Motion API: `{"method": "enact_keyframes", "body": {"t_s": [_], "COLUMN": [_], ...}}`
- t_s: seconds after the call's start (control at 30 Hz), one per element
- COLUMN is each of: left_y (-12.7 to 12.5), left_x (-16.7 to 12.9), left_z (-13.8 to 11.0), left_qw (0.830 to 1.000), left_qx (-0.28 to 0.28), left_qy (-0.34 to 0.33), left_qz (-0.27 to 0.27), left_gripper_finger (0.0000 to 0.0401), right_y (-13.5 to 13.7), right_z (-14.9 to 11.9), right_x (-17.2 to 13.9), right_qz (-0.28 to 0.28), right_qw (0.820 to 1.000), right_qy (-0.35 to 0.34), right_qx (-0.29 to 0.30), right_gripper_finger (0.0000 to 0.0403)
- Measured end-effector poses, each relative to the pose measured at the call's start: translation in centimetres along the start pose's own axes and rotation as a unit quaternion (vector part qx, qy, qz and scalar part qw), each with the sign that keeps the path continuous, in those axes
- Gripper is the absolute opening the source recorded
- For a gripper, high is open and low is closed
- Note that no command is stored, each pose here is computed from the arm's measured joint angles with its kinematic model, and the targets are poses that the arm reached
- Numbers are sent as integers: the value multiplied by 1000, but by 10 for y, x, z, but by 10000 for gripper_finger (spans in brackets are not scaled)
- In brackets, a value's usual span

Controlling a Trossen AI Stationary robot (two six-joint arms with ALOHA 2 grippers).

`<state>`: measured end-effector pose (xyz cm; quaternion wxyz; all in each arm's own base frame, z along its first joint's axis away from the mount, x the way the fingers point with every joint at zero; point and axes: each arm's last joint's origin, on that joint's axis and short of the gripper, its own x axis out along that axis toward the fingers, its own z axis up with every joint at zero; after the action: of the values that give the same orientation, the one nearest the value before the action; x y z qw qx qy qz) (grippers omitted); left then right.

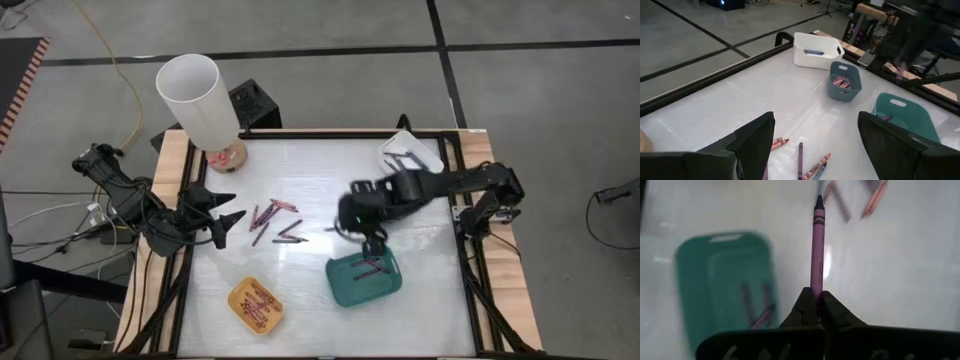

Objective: Sort crayons
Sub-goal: Put the purple crayon into the blue bin

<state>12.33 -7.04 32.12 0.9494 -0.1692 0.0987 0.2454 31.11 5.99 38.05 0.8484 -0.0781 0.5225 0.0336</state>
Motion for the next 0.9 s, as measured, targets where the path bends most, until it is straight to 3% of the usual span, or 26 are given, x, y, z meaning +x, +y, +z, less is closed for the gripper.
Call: {"method": "enact_keyframes", "body": {"t_s": [0.27,0.47,0.7,0.9], "left_y": [0,0,0,0], "left_x": [0,0,0,0], "left_z": [0,0,0,0], "left_qw": [1000,1000,1000,1000], "left_qx": [0,8,8,8], "left_qy": [0,0,1,1], "left_qz": [0,-1,-1,-1], "left_gripper_finger": [276,276,276,276], "right_y": [68,101,117,107], "right_z": [-21,-44,-66,-81], "right_x": [13,44,94,124], "right_qz": [-17,-26,2,4], "right_qw": [998,995,998,998], "right_qy": [46,70,55,61], "right_qx": [45,63,27,11], "right_gripper_finger": [0,0,0,0]}}
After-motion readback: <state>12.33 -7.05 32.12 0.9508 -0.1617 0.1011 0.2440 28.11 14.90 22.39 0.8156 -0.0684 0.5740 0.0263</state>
